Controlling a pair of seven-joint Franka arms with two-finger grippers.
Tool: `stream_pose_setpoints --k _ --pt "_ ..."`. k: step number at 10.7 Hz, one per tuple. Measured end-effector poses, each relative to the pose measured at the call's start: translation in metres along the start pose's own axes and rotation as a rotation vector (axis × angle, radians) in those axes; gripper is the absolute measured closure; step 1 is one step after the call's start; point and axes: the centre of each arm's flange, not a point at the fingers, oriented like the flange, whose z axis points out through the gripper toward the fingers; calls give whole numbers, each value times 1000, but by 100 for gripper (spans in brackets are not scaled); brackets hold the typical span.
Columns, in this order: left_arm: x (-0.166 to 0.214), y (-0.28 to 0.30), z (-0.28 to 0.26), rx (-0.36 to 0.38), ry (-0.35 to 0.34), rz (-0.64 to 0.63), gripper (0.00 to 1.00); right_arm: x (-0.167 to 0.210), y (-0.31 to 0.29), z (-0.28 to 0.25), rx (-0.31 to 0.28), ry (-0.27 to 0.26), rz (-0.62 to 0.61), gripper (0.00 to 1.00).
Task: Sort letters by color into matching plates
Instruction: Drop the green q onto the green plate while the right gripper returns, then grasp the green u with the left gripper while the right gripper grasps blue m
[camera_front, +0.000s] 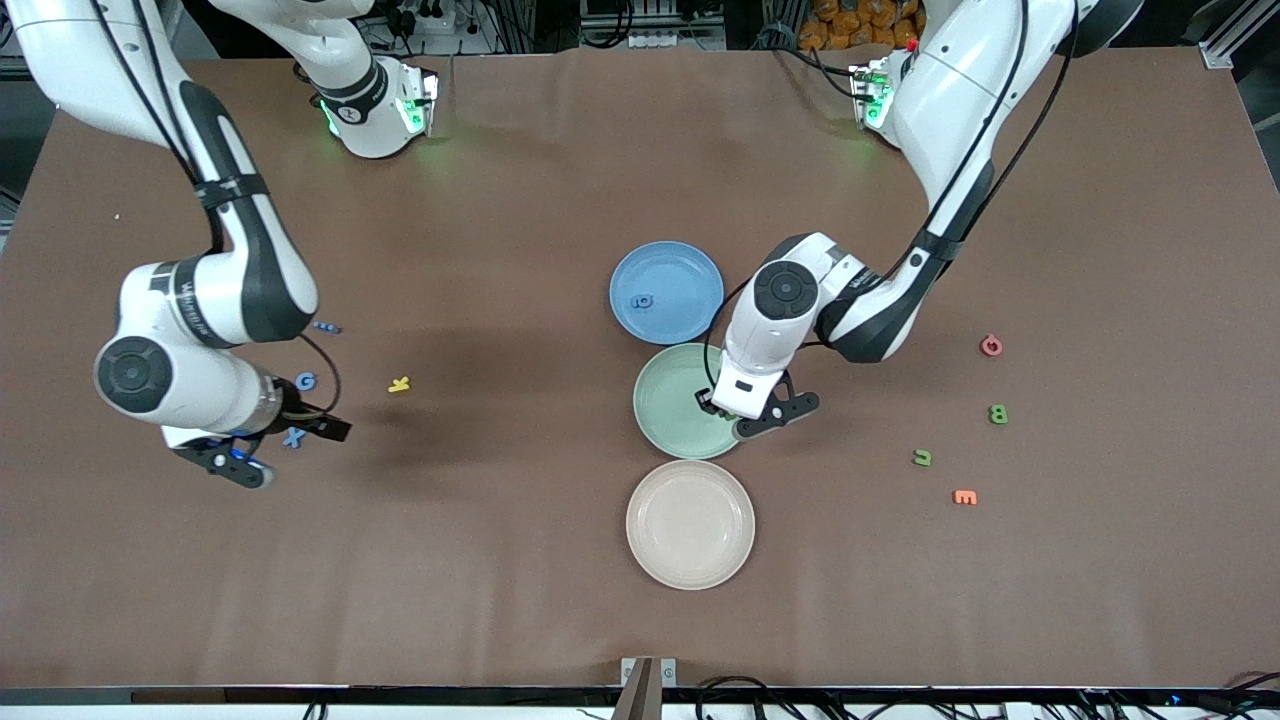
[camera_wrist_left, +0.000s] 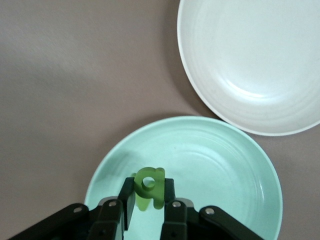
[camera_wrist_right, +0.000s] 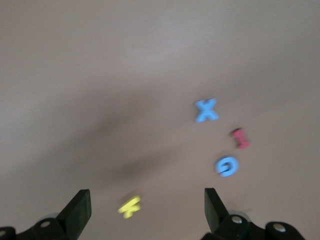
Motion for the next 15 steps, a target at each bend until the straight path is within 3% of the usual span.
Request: stream_pose_setpoints --k 1,4,6,7,10,12,15 --pt "-2 2 5 3 -2 -4 69 9 25 8 -21 -8 37 0" --pt "13 -4 10 10 8 -25 32 22 86 27 -51 -7 142 0" --pt "28 -10 6 10 24 -37 7 21 109 42 -9 13 267 0" --pt "44 -21 5 35 39 7 1 18 109 49 22 25 384 0" --pt "130 -96 -16 126 35 117 13 2 75 55 73 68 706 0" --pt "173 -147 -24 155 19 171 15 -9 73 59 87 72 834 0" --pt "209 -210 -18 176 -16 246 20 -28 101 72 101 78 1003 0"
